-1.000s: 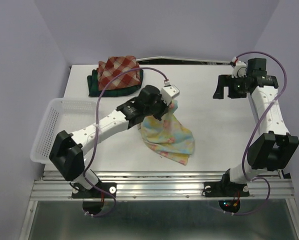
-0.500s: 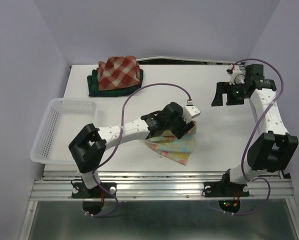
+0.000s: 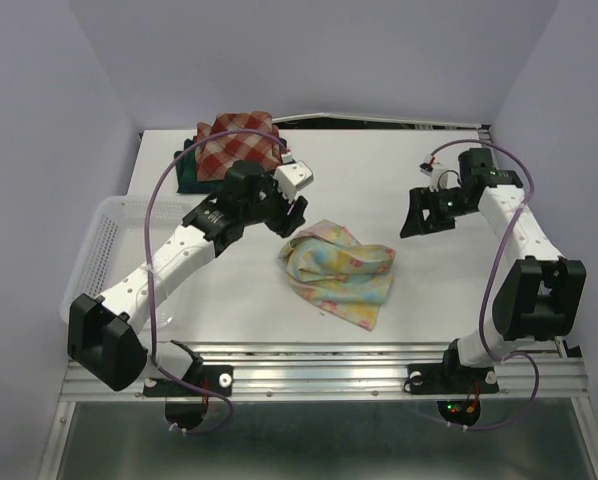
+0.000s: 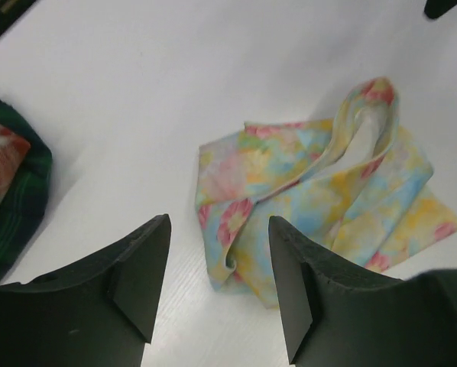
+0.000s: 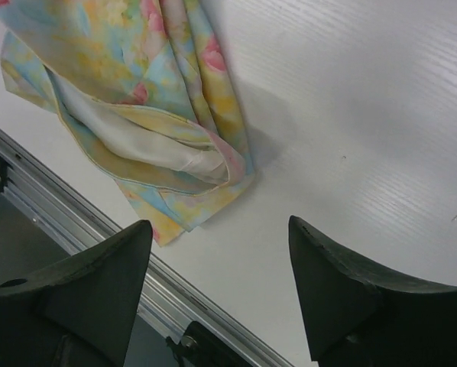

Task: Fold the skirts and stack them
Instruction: Move the skirt to the center of the board, then flatten the skirt out

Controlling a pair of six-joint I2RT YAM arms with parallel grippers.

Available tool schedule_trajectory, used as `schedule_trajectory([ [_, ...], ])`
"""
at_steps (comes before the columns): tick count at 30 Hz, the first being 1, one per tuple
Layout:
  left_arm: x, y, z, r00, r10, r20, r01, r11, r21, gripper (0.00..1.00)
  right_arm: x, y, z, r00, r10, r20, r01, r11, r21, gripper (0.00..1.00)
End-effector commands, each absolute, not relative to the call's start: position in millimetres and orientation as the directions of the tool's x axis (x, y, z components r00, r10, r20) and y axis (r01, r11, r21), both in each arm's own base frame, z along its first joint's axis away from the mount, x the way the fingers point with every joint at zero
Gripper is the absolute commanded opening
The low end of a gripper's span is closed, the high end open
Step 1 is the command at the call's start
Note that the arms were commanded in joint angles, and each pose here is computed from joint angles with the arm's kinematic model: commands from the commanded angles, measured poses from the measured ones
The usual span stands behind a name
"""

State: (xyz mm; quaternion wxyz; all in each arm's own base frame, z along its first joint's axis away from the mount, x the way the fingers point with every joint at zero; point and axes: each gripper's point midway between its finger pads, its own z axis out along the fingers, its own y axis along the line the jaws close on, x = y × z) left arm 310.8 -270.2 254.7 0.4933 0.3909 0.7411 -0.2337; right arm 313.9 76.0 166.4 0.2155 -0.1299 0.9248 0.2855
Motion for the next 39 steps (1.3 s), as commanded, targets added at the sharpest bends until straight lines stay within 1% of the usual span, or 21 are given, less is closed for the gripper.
schedule_trajectory([
  [1, 277.5, -239.1, 172.2, -0.309, 0.574, -0.758, 0.875, 0.485, 0.011, 0.64, 306.1, 79.0, 144.5, -0.856, -0.234, -0.46, -0.428, 0.82, 0.381, 0.75],
  [4, 279.7, -222.8, 152.4, -0.353, 0.595, -0.723, 0.864, 0.504, -0.007, 0.64, 298.2, 89.8, 129.0, -0.863, -0.27, -0.427, -0.446, 0.804, 0.394, 0.74],
  [7, 278.6, -220.8, 139.5, -0.393, 0.587, -0.708, 0.861, 0.505, -0.06, 0.64, 295.0, 95.4, 112.6, -0.88, -0.268, -0.391, -0.43, 0.8, 0.419, 0.74],
  [9, 279.1, -221.3, 130.0, -0.41, 0.588, -0.698, 0.86, 0.504, -0.081, 0.65, 298.6, 100.2, 104.7, -0.881, -0.267, -0.39, -0.43, 0.795, 0.428, 0.74],
  [14, 283.2, -220.6, 109.4, -0.408, 0.618, -0.672, 0.871, 0.483, -0.086, 0.65, 305.8, 99.1, 91.1, -0.845, -0.333, -0.419, -0.498, 0.776, 0.388, 0.75],
  [18, 294.1, -221.7, 104.8, -0.402, 0.623, -0.671, 0.873, 0.481, -0.077, 0.65, 308.5, 96.4, 88.0, -0.793, -0.398, -0.461, -0.573, 0.744, 0.344, 0.8],
  [22, 305.7, -230.4, 107.0, -0.392, 0.612, -0.687, 0.877, 0.473, -0.08, 0.64, 309.2, 102.5, 88.7, -0.787, -0.4, -0.47, -0.588, 0.717, 0.374, 0.8],
  [28, 326.6, -240.7, 103.9, -0.427, 0.567, -0.705, 0.851, 0.515, -0.101, 0.57, 300.4, 113.8, 87.4, -0.753, -0.443, -0.486, -0.643, 0.653, 0.4, 0.78],
  [29, 330.6, -243.3, 103.0, -0.428, 0.561, -0.709, 0.85, 0.515, -0.106, 0.51, 296.8, 113.5, 87.4, -0.743, -0.457, -0.49, -0.657, 0.641, 0.398, 0.78],
  [30, 332.6, -244.6, 103.0, -0.433, 0.554, -0.71, 0.847, 0.519, -0.112, 0.44, 296.8, 112.8, 91.8, -0.727, -0.464, -0.505, -0.671, 0.637, 0.38, 0.81],
  [32, 336.0, -248.2, 103.5, -0.44, 0.542, -0.716, 0.847, 0.515, -0.13, 0.33, 294.3, 109.6, 94.7, -0.707, -0.483, -0.517, -0.69, 0.634, 0.35, 0.84],
  [33, 336.8, -249.4, 104.6, -0.441, 0.537, -0.719, 0.848, 0.511, -0.138, 0.23, 293.4, 108.6, 97.5, -0.689, -0.497, -0.528, -0.707, 0.624, 0.334, 0.86],
  [35, 336.6, -253.0, 109.3, -0.436, 0.526, -0.73, 0.856, 0.494, -0.156, 0.14, 293.0, 108.3, 105.2, -0.66, -0.507, -0.554, -0.728, 0.613, 0.307, 0.87],
  [36, 336.8, -253.8, 110.9, -0.432, 0.526, -0.733, 0.859, 0.487, -0.158, 0.04, 293.6, 108.2, 106.5, -0.642, -0.518, -0.565, -0.744, 0.6, 0.294, 0.87],
  [37, 335.4, -252.8, 112.1, -0.436, 0.525, -0.731, 0.86, 0.482, -0.167, 0.0, 293.5, 108.4, 107.0, -0.633, -0.524, -0.57, -0.751, 0.593, 0.289, 0.87],
  [39, 333.9, -254.7, 120.0, -0.415, 0.522, -0.745, 0.875, 0.453, -0.17, 0.0, 294.8, 111.6, 106.1, -0.621, -0.533, -0.574, -0.762, 0.581, 0.286, 0.87],
])
